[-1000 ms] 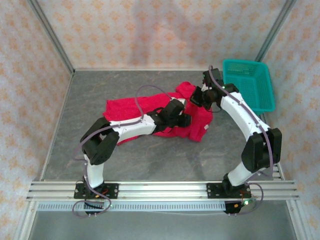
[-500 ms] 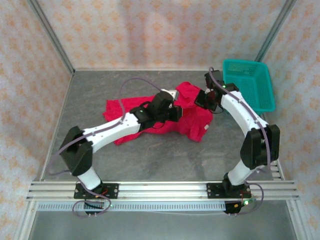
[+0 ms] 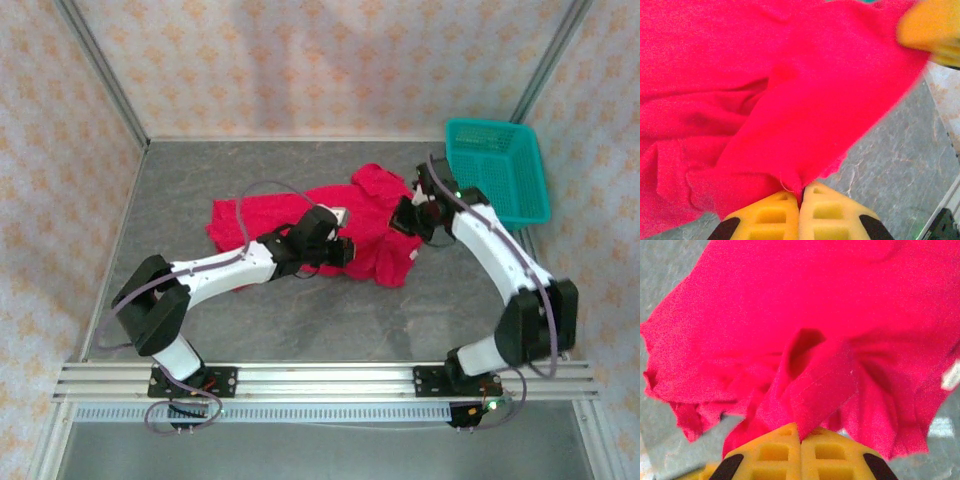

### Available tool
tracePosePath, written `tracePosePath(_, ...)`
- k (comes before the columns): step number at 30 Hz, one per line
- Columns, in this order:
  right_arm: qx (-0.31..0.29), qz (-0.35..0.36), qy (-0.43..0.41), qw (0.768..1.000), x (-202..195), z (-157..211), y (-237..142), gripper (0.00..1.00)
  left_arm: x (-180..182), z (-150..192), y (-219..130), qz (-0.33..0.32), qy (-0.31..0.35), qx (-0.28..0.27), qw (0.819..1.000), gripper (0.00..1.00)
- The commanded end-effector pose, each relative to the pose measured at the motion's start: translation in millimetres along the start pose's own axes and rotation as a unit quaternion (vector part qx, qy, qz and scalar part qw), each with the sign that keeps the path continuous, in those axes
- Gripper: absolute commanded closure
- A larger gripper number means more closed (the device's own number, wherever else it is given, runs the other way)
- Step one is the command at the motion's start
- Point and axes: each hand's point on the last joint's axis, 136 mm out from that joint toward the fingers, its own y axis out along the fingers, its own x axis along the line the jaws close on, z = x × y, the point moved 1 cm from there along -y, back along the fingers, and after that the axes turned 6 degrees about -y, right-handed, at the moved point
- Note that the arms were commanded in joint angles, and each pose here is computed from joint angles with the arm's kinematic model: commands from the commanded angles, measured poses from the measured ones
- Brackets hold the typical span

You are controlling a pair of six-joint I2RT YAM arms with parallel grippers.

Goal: Fold the inside-out t-shirt

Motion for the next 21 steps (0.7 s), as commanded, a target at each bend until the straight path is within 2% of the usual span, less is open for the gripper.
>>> tracePosePath(1, 0.022, -0.008, 0.032, 0.999, -17, 51, 2, 1.00, 9, 18, 8, 0.002, -0.012, 0.014, 1.000, 1.00)
tracePosePath(6, 0.056, 0.034, 0.075, 0.995, -73, 110, 32, 1.00, 18, 37, 14, -0.017, -0.005, 0.027, 0.999, 1.00)
tracePosePath(7, 0.063, 0.046, 0.078, 0.994, -80, 117, 35, 0.97, 18, 39, 14, -0.021, 0.000, 0.030, 0.999, 1.00)
tracePosePath(8, 0.066, 0.057, 0.076, 0.993, -86, 120, 37, 0.87, 18, 41, 14, -0.025, 0.006, 0.032, 0.999, 1.00)
tracePosePath(9, 0.067, 0.073, 0.072, 0.992, -92, 121, 36, 0.72, 18, 43, 12, -0.031, 0.013, 0.033, 0.999, 1.00)
tracePosePath(11, 0.057, 0.097, 0.059, 0.992, -97, 117, 29, 0.56, 22, 42, 6, -0.048, 0.017, 0.025, 0.998, 0.87)
tracePosePath(13, 0.043, 0.119, 0.047, 0.991, -100, 111, 19, 0.45, 30, 38, -7, -0.071, 0.015, 0.005, 0.997, 0.66)
tracePosePath(16, 0.033, 0.129, 0.039, 0.990, -102, 109, 12, 0.38, 47, 26, -38, -0.129, 0.015, -0.037, 0.991, 0.45)
tracePosePath(19, 0.031, 0.127, 0.037, 0.991, -103, 110, 14, 0.35, 69, 15, -74, -0.189, 0.013, -0.071, 0.979, 0.33)
tracePosePath(21, 0.027, 0.116, 0.037, 0.992, -99, 107, 18, 0.35, 92, 13, -96, -0.229, -0.005, -0.082, 0.970, 0.32)
